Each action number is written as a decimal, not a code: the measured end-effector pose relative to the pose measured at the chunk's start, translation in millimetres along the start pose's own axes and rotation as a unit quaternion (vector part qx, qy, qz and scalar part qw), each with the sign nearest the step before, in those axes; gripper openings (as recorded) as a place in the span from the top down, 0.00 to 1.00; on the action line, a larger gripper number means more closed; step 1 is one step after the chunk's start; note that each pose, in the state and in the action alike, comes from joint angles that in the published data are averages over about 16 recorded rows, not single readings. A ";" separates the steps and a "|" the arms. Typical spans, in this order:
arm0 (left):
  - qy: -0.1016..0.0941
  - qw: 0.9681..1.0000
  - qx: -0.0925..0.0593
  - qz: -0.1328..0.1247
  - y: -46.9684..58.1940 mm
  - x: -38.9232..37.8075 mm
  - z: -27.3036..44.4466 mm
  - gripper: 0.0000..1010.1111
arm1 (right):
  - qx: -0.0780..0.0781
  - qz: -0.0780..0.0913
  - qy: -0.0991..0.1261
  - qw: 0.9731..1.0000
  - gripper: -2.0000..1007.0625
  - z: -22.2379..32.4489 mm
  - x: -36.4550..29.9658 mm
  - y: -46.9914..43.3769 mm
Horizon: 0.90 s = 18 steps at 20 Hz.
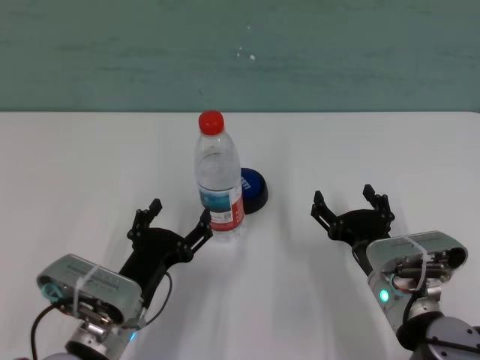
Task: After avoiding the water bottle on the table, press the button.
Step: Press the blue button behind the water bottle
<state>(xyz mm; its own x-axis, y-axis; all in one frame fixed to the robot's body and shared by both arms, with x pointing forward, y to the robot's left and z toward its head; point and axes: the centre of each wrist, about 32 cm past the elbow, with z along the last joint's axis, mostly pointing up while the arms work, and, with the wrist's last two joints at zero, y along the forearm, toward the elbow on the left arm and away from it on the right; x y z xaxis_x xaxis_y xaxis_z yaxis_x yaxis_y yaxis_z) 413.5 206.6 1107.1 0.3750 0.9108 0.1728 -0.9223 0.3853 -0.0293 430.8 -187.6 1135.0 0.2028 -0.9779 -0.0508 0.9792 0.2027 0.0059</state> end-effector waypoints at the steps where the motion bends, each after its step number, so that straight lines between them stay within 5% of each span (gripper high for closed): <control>1: 0.000 1.000 0.000 0.000 0.0 0.1 0.1 0.00 | 0.000 0.000 0.000 1.000 0.00 0.0 0.0 0.0; 18: 0.006 1.000 -0.002 0.002 8.6 7.4 2.1 0.00 | 0.000 0.000 0.000 1.000 0.00 0.0 0.0 0.0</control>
<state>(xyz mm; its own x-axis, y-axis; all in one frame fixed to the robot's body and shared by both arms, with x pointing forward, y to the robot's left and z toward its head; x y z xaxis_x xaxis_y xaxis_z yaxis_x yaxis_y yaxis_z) 408.1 216.4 1110.2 0.3730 0.9136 0.1616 -0.9232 0.3828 -0.0332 430.8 -187.6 1135.0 0.2028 -0.9779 -0.0508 0.9792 0.2027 0.0059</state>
